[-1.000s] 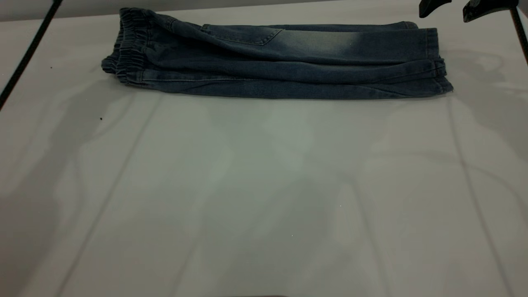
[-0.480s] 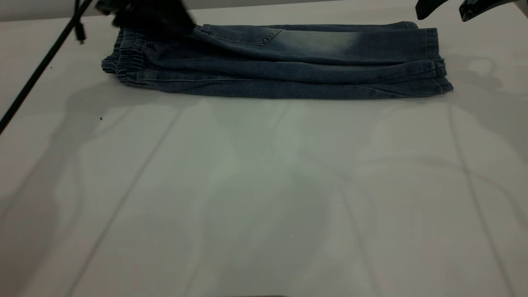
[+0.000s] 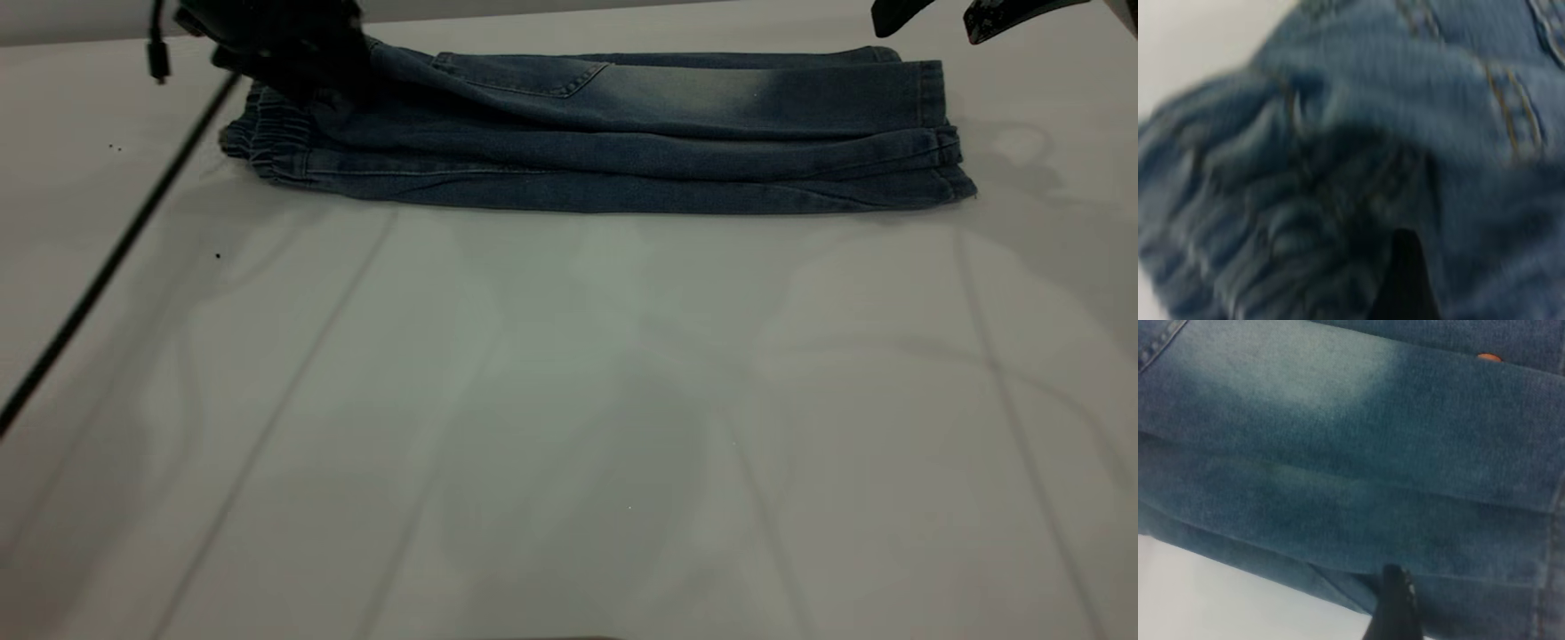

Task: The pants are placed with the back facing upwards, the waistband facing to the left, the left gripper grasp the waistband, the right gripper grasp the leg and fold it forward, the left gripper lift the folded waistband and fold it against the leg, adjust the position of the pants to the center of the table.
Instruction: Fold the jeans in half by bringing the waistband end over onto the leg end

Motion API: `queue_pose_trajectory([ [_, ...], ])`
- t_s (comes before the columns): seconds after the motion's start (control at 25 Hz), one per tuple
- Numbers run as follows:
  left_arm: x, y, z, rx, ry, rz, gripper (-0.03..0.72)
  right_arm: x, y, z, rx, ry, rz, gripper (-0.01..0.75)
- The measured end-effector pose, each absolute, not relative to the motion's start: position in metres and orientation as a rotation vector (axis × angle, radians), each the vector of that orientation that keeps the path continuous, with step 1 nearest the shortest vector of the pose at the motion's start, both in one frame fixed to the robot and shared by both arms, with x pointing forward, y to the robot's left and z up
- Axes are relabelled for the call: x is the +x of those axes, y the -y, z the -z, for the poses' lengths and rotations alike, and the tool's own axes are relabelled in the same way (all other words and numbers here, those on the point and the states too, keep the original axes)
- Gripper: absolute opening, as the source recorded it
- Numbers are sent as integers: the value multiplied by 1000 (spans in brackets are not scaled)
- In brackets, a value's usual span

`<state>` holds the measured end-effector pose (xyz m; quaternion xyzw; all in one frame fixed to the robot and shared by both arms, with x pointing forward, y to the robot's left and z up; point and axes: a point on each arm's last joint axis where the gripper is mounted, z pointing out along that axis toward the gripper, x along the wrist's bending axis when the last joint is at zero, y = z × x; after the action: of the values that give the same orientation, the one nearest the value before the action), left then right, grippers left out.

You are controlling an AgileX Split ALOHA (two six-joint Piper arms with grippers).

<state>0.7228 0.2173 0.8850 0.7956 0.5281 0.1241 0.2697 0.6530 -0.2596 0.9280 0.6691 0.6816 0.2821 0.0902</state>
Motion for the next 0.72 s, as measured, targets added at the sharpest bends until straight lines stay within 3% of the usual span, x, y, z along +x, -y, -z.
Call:
queue_pose_trajectory([
  [0.4, 756, -195, -903, 1716, -1308, -1008, 493, 653, 247, -931, 1933, -2086, -941, 501],
  [0.72, 743, -185, -901, 1884, -1353, -735, 456, 646, 192, -936, 1678, -2276, -1090, 501],
])
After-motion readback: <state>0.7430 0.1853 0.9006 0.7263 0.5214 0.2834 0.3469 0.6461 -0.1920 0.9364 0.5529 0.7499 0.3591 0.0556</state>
